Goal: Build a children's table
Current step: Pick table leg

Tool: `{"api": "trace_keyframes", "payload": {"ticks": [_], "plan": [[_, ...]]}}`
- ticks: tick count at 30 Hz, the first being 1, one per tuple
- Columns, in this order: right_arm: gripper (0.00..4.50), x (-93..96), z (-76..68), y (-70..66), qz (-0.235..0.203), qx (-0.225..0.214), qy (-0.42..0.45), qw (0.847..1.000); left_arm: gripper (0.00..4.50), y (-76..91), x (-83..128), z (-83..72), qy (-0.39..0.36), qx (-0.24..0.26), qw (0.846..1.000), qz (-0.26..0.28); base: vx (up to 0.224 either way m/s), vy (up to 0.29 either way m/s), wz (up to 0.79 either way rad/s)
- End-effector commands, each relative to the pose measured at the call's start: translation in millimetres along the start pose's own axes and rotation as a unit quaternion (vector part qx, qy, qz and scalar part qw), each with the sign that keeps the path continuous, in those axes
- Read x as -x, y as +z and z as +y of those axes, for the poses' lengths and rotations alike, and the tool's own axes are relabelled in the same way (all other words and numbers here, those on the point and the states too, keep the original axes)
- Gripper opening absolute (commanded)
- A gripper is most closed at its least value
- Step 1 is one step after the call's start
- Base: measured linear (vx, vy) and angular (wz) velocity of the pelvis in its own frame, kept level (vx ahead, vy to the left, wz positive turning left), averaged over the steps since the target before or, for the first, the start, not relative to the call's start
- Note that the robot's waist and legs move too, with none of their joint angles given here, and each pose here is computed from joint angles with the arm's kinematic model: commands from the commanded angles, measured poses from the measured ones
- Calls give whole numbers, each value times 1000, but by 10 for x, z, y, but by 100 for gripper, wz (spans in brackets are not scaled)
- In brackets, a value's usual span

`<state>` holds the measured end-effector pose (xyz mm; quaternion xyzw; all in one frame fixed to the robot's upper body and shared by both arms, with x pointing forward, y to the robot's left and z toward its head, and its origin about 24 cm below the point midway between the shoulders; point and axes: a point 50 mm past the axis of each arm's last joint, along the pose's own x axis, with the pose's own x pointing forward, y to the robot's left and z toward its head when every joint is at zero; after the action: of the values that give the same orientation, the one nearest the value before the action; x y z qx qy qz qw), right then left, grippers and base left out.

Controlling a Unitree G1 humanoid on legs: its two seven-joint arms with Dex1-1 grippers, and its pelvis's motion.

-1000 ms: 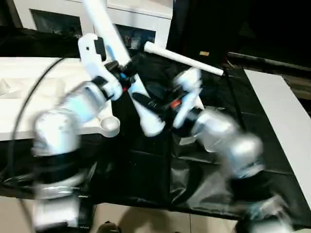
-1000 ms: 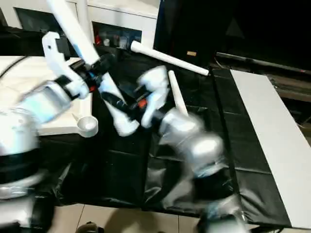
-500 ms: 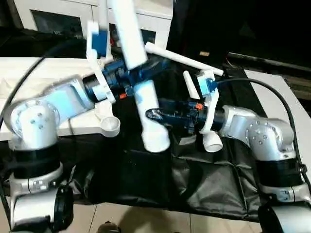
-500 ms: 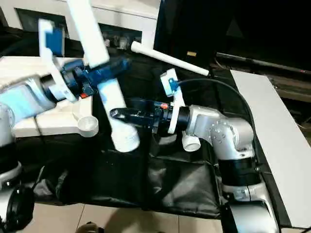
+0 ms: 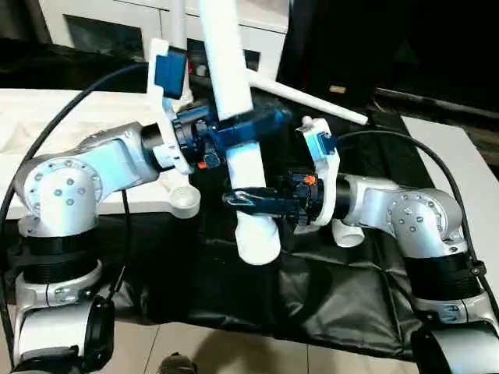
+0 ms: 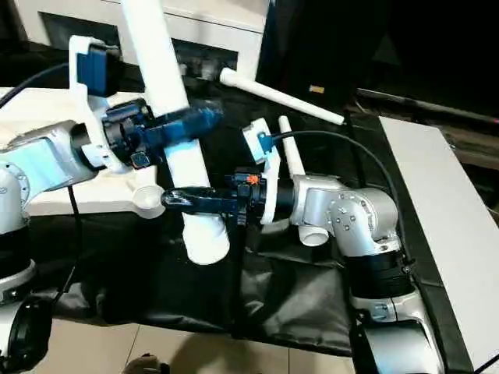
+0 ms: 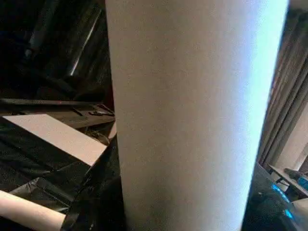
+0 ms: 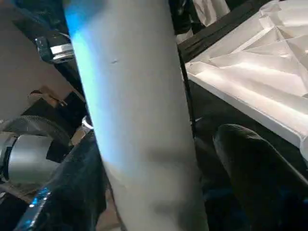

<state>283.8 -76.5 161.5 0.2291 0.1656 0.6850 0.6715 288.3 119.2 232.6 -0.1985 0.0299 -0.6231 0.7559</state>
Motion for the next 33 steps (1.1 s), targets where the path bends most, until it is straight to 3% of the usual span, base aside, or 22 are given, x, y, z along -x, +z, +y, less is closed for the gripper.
{"api": "trace_keyframes", "payload": {"ticks": [1, 9, 12, 15, 20, 25, 26, 28, 33], "plan": [[327, 33, 35, 12, 3, 7, 2, 1000, 186, 35, -34, -22, -10, -13, 1000, 5, 0, 0, 0], [267, 22, 7, -14, 11, 11, -14, 1000, 185, 36, -22, -11, -8, -16, 1000, 6, 0, 0, 0], [235, 12, -56, -13, 11, 33, -52, 998, 255, 29, -9, 47, 25, -14, 1000, 5, 0, 0, 0], [215, -20, -148, 26, -5, 74, -113, 991, 276, 44, 22, 174, 94, -13, 995, -11, 0, 0, 0], [193, -92, -182, 73, -33, 99, -150, 983, 323, 49, 44, 219, 120, -10, 992, -22, 0, 0, 0], [189, -185, -260, 113, -54, 155, -223, 961, 355, 44, 78, 337, 193, -29, 980, -32, 0, 0, 0], [188, -222, -333, 116, -65, 172, -278, 943, 369, 20, 79, 407, 243, -39, 969, -34, 0, 0, 0], [187, -242, -402, 128, -66, 211, -333, 917, 389, -16, 66, 447, 272, -30, 961, -34, 0, 0, 0], [186, -290, -470, 143, -85, 243, -391, 884, 394, -85, 4, 490, 323, -18, 944, -61, 0, 0, 0]]}}
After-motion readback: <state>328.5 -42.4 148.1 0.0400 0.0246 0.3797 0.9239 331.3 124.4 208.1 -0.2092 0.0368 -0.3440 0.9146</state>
